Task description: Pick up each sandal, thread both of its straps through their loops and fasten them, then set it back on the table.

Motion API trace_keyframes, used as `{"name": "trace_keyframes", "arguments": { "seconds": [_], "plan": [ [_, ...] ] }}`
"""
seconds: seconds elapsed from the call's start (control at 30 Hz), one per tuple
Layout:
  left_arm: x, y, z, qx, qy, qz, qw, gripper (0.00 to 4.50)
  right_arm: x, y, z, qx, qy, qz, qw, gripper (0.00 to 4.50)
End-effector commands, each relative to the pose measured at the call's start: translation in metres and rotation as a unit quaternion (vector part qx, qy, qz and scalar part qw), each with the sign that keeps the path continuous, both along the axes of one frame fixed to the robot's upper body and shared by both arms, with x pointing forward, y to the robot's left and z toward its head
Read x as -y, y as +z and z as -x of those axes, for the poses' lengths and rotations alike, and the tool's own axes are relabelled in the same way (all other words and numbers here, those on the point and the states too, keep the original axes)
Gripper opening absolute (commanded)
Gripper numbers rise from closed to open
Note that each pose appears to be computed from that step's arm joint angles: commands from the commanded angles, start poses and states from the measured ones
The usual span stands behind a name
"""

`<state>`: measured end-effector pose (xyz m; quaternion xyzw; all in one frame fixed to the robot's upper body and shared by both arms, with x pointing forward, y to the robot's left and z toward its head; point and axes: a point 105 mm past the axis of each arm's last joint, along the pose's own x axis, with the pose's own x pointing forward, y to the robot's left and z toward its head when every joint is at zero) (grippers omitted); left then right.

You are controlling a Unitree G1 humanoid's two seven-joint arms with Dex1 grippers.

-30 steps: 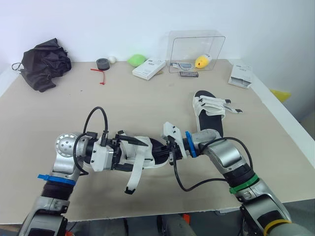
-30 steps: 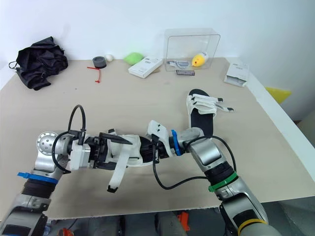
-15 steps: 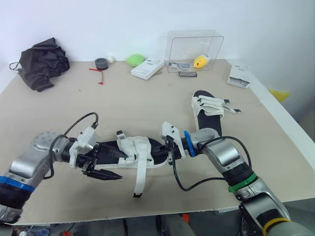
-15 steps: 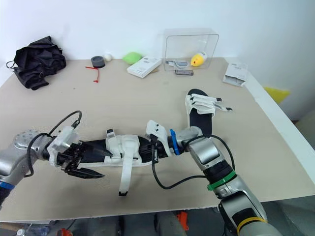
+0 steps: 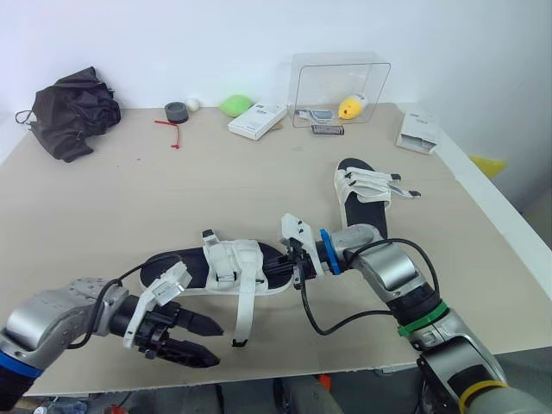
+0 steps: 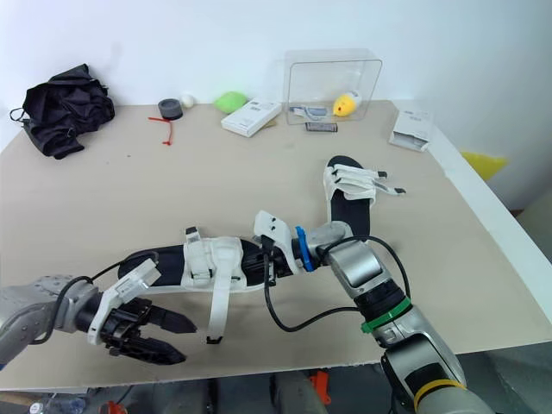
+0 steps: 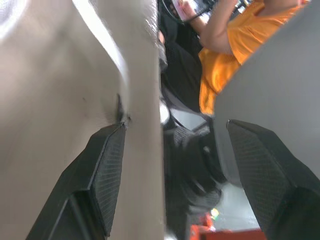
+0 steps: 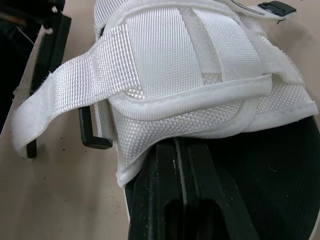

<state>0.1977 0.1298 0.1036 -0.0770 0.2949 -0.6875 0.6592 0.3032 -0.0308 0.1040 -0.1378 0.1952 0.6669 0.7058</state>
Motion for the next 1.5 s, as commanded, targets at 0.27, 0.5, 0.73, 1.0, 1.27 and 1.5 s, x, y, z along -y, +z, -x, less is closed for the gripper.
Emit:
{"name": "trace_keyframes", "arguments": {
  "seconds": [0.27, 0.5, 0.73, 1.0, 1.27, 1.5],
  "plan": [
    [0.016, -0.005, -0.011, 0.042, 0.032, 0.006, 0.999, 3.30, 0.016, -0.039, 0.004, -0.048, -0.047, 0.067, 0.995, 0.00],
    [0.029, -0.009, -0.014, 0.049, 0.047, 0.003, 0.998, 3.30, 0.014, -0.037, 0.004, -0.047, -0.047, 0.063, 0.996, 0.00],
    [0.036, -0.011, -0.014, 0.032, 0.061, 0.003, 0.998, 1.99, 0.013, -0.037, 0.005, -0.048, -0.047, 0.058, 0.996, 0.00],
    [0.034, -0.010, -0.011, 0.009, 0.058, 0.004, 0.998, 0.02, 0.013, -0.035, 0.006, -0.047, -0.046, 0.054, 0.996, 0.00],
    [0.020, 0.038, 0.008, -0.117, -0.010, 0.061, 0.991, 0.02, 0.015, -0.036, 0.006, -0.046, -0.047, 0.055, 0.996, 0.00],
    [0.005, 0.086, -0.020, -0.212, 0.003, 0.127, 0.969, 0.02, 0.014, -0.036, 0.004, -0.046, -0.047, 0.052, 0.996, 0.00]
  ]
}}
